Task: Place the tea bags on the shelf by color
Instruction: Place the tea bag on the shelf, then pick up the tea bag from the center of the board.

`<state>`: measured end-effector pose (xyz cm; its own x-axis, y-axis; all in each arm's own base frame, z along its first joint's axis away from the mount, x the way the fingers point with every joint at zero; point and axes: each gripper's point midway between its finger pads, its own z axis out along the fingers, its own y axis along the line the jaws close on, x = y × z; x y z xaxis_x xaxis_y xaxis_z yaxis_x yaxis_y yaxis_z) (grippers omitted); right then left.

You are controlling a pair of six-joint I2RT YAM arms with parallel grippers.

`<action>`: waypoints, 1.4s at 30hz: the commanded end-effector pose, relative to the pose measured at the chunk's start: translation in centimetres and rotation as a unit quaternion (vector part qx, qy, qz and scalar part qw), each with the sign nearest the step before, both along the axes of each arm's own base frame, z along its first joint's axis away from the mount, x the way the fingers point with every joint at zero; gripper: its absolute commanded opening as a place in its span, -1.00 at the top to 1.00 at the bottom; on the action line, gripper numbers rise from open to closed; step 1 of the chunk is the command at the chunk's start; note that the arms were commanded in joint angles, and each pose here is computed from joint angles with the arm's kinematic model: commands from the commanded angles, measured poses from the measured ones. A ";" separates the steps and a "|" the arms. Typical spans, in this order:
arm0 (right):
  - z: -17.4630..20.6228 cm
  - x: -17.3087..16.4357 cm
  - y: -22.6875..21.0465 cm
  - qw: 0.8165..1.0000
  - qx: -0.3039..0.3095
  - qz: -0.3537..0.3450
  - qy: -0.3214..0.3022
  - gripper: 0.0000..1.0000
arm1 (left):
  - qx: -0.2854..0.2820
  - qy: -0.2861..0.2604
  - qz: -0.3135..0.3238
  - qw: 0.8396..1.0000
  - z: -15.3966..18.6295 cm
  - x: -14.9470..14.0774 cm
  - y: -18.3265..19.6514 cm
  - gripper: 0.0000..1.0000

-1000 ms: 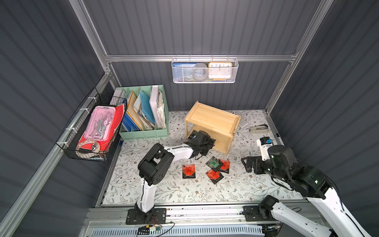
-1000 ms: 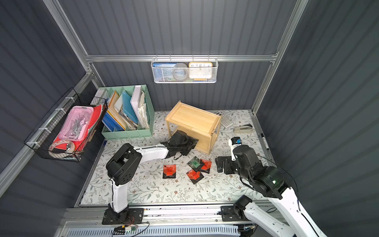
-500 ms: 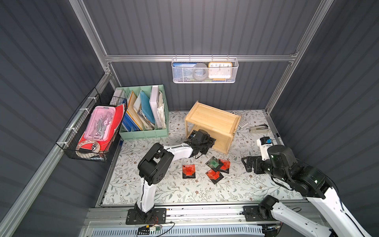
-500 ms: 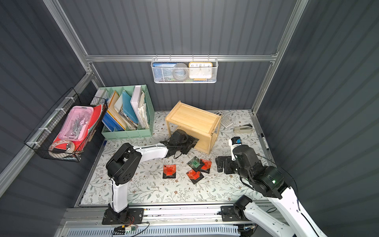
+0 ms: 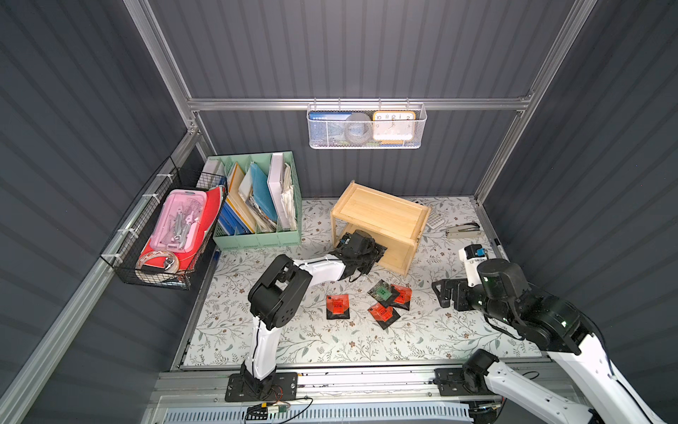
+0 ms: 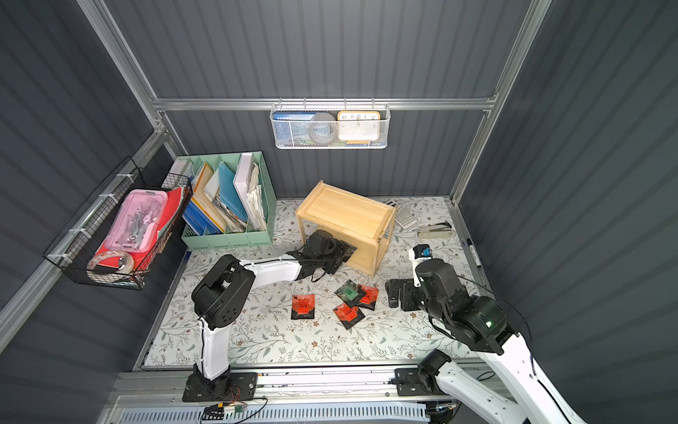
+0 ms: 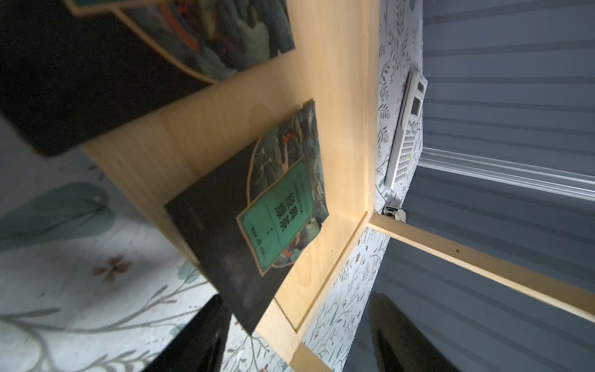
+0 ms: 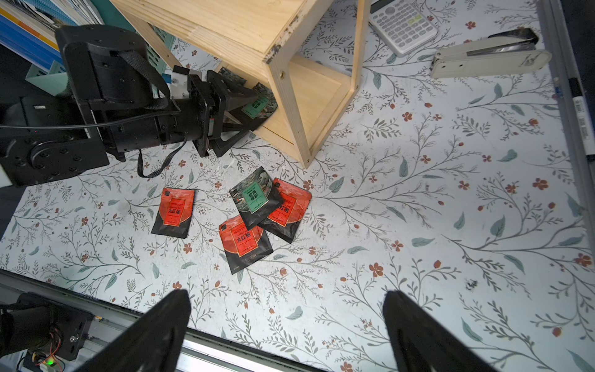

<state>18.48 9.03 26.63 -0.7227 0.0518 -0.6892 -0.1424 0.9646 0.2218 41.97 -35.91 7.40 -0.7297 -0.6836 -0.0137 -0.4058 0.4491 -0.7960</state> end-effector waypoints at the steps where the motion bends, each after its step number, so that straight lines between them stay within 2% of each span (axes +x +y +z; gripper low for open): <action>1: 0.4 0.0 -0.4 1.000 -0.007 -0.005 -0.006 -0.98 | 0.000 -0.004 -0.011 1.000 -0.3 0.5 -0.5 -0.46; 13: 0.4 0.0 -0.5 1.000 -0.006 -0.006 -0.006 -0.98 | -0.001 -0.009 -0.011 1.000 0.0 0.7 -0.5 -0.47; 20: -0.2 -0.3 -0.4 1.000 -0.008 -0.002 0.005 -0.98 | 0.005 -0.028 0.008 1.000 1.6 0.8 0.4 -0.57; 31: -3.0 -1.1 2.8 0.995 0.038 0.049 0.075 -0.98 | 0.037 -0.037 0.038 0.998 4.2 -1.5 4.1 -0.72; 39: -6.0 -1.3 5.1 0.986 0.084 0.065 0.127 -0.98 | 0.053 -0.041 0.057 0.996 6.4 -4.5 7.3 -0.77; 42: -7.4 -1.4 5.7 0.983 0.099 0.066 0.143 -0.98 | 0.056 -0.043 0.060 0.996 7.0 -5.7 8.5 -0.86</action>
